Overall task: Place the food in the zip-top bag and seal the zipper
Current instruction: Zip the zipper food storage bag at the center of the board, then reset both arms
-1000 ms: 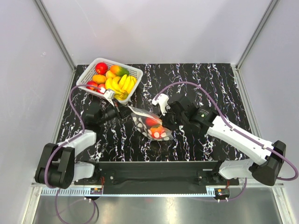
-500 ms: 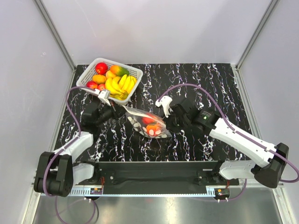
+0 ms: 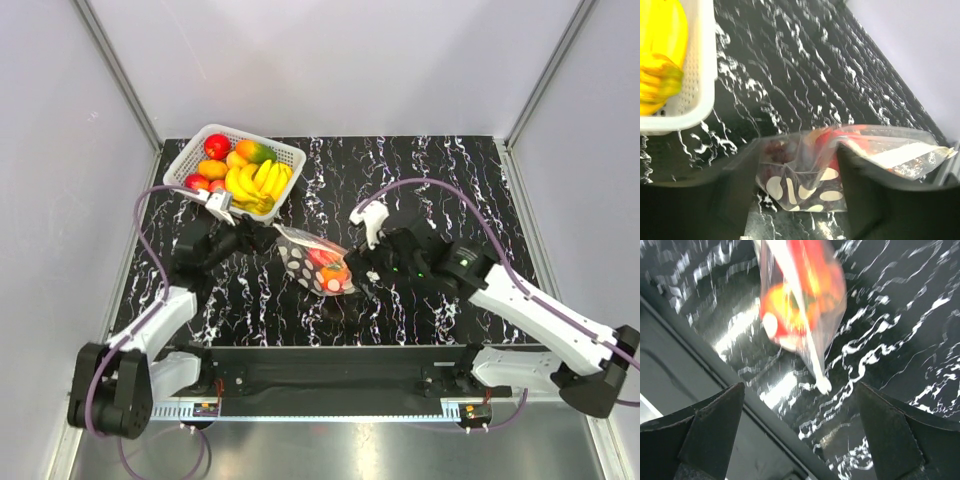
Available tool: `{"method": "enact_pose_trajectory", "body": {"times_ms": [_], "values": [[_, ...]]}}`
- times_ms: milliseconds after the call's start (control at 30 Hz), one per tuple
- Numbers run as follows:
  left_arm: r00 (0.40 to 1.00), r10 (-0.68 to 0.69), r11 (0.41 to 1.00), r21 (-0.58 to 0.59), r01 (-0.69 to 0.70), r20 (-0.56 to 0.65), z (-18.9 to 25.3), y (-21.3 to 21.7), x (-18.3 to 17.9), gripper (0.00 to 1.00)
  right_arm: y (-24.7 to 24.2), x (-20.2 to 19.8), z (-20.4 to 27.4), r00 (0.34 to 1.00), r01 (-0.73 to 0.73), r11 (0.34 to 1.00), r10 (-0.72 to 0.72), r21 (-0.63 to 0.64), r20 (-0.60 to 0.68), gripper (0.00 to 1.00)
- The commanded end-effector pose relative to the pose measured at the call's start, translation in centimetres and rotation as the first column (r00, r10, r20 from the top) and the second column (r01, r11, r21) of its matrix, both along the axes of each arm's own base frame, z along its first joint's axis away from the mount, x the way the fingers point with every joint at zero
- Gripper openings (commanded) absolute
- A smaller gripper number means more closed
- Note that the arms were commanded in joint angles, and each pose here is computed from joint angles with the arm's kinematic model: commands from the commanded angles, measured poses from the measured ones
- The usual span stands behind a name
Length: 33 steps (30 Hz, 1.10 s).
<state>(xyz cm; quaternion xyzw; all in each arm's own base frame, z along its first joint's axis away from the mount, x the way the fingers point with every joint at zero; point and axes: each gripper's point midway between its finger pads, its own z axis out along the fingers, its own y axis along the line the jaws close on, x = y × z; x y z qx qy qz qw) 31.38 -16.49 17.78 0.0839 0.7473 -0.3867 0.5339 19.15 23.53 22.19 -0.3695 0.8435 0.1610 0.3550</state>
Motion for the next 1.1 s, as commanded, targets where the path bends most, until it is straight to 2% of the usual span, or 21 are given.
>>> {"method": "enact_pose_trajectory", "body": {"times_ms": [0, 100, 167, 200, 267, 300, 367, 400, 433, 500, 567, 600, 667, 700, 767, 800, 900, 1067], "values": [[0.986, 0.099, 0.995, -0.028, -0.096, 0.135, 4.9, 1.3, 0.3, 0.77, 0.3, 1.3, 5.1, 0.986, 0.091, 0.974, -0.118, 0.205, 0.120, 1.00], [0.984, 0.137, 0.990, -0.059, -0.131, 0.110, 5.8, 1.8, -0.6, 0.99, -0.2, 1.7, 7.2, 0.966, 0.150, 0.932, -0.210, 0.330, 0.153, 1.00], [0.972, 0.191, 0.980, -0.076, -0.182, 0.135, 7.5, 2.7, -1.2, 0.99, -1.3, 2.6, 7.6, 0.937, 0.237, 0.899, -0.312, 0.368, 0.158, 1.00], [0.972, 0.219, 0.975, -0.061, -0.214, 0.080, 6.6, 3.2, -1.6, 0.99, -1.7, 2.7, 7.8, 0.928, 0.261, 0.885, -0.340, 0.384, 0.151, 1.00], [0.941, 0.328, 0.944, -0.068, -0.323, 0.081, 8.6, 5.1, -1.7, 0.99, -2.2, 2.9, 8.1, 0.910, 0.316, 0.856, -0.396, 0.408, 0.125, 1.00], [0.927, 0.374, 0.927, -0.044, -0.373, 0.006, 7.5, 5.9, -2.1, 0.99, -2.8, 3.2, 8.3, 0.885, 0.369, 0.825, -0.452, 0.428, 0.108, 1.00], [0.888, 0.460, 0.886, -0.070, -0.459, -0.002, 9.4, 7.4, -2.5, 0.99, -4.1, 3.3, 8.5, 0.853, 0.420, 0.794, -0.511, 0.439, 0.110, 1.00], [0.867, 0.491, 0.863, -0.085, -0.498, -0.087, 8.8, 7.9, -3.0, 0.99, -4.7, 3.3, 8.7, 0.833, 0.453, 0.764, -0.546, 0.460, 0.086, 1.00], [0.852, 0.513, 0.848, -0.093, -0.522, -0.105, 9.1, 8.3, -3.3, 0.99, -5.4, 3.1, 9.0, 0.819, 0.468, 0.747, -0.567, 0.472, 0.085, 1.00], [0.878, 0.468, 0.873, -0.103, -0.476, -0.095, 10.4, 7.6, -4.5, 0.99, -7.2, 2.4, 10.1, 0.791, 0.478, 0.699, -0.605, 0.532, 0.085, 1.00], [0.916, 0.394, 0.910, -0.108, -0.401, -0.078, 11.4, 6.4, -5.6, 0.99, -8.0, 1.7, 10.3, 0.791, 0.457, 0.674, -0.607, 0.581, 0.081, 1.00], [0.923, 0.376, 0.921, -0.079, -0.382, -0.077, 11.2, 6.4, -6.3, 0.99, -9.0, 0.6, 11.5, 0.796, 0.424, 0.642, -0.601, 0.639, 0.076, 1.00], [0.946, 0.319, 0.946, -0.041, -0.321, -0.049, 11.4, 5.8, -7.5, 0.99, -9.8, -0.2, 11.3, 0.799, 0.405, 0.625, -0.596, 0.668, 0.073, 1.00], [0.951, 0.306, 0.952, 0.008, -0.306, -0.034, 11.2, 6.0, -8.2, 0.99, -11.0, -0.9, 11.9, 0.792, 0.397, 0.592, -0.607, 0.701, 0.064, 0.99], [0.956, 0.293, 0.955, 0.058, -0.292, -0.024, 10.6, 6.2, -8.9, 0.99, -11.9, -1.4, 11.3, 0.784, 0.405, 0.587, -0.617, 0.701, 0.064, 1.00], [0.953, 0.300, 0.950, 0.100, -0.295, -0.041, 9.5, 6.6, -9.3, 0.99, -12.8, -1.6, 11.5, 0.768, 0.412, 0.563, -0.638, 0.717, 0.059, 1.00], [0.961, 0.276, 0.952, 0.146, -0.269, -0.033, 7.7, 6.7, -10.4, 0.99, -13.7, -2.2, 10.9, 0.764, 0.414, 0.556, -0.643, 0.721, 0.058, 1.00], [0.972, 0.230, 0.970, 0.068, -0.234, 0.051, 9.4, 6.0, -12.1, 0.99, -14.3, -2.2, 9.5, 0.749, 0.448, 0.571, -0.660, 0.688, 0.060, 1.00]]}}
